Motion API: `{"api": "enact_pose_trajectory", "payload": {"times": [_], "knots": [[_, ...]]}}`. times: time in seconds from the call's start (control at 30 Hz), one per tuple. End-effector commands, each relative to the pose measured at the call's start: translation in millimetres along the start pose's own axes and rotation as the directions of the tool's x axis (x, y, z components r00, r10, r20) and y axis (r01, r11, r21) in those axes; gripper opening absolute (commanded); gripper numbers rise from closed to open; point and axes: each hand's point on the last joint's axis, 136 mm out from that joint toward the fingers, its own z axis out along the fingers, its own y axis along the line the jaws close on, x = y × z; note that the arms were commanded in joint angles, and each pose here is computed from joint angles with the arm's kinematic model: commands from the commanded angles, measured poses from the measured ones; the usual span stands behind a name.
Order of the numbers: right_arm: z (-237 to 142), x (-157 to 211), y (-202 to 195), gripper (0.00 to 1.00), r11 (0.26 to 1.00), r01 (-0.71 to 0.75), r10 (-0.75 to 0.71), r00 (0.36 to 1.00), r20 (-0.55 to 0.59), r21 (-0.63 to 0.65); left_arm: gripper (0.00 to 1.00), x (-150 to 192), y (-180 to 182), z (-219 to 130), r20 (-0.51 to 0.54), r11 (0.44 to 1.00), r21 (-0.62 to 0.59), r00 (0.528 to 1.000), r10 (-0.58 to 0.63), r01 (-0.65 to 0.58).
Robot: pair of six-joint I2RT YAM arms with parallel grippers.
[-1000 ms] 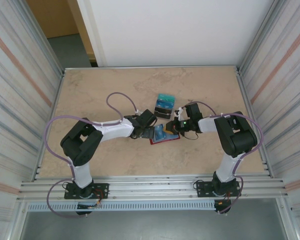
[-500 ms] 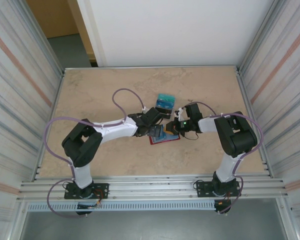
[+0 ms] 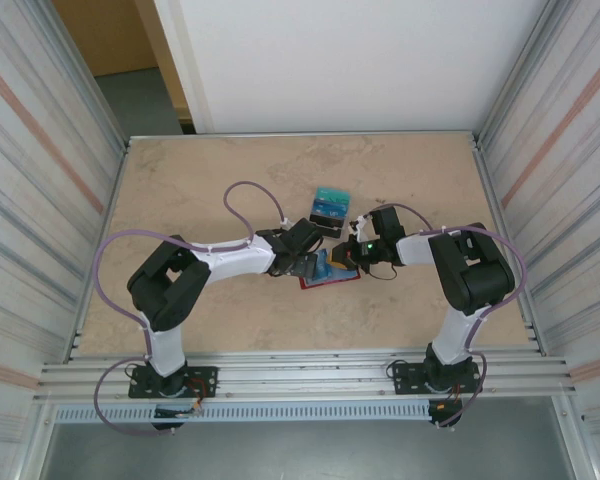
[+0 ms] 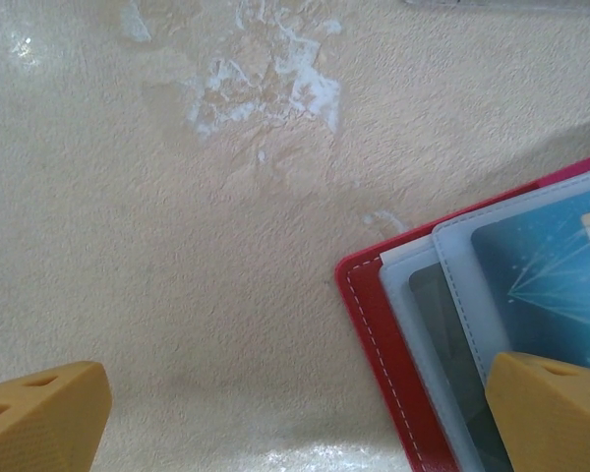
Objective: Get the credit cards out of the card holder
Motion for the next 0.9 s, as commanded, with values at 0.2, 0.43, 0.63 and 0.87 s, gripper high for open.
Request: {"api": "enact_pose_trajectory", "payload": {"times": [0.2, 0.43, 0.63, 0.87], "knots": [[-14, 2, -5, 0.08, 1.000, 0.002, -0.002, 1.000, 0.023, 0.013, 0.99, 19, 12, 16, -0.068, 0.999, -0.051, 0.998, 0.008, -0.011], [-9, 3, 5, 0.17, 0.999, 0.006, -0.006, 1.000, 0.016, -0.047, 0.99, 21, 11, 18, -0.076, 0.999, -0.047, 0.997, 0.011, -0.015], [-5, 3, 6, 0.15, 0.998, 0.005, -0.004, 1.000, 0.007, -0.066, 0.99, 22, 12, 18, -0.078, 0.999, -0.049, 0.997, 0.010, -0.014], [0, 3, 5, 0.00, 0.996, -0.001, 0.001, 1.000, 0.002, -0.091, 0.99, 24, 14, 18, -0.080, 0.998, -0.056, 0.997, 0.007, -0.012]]}}
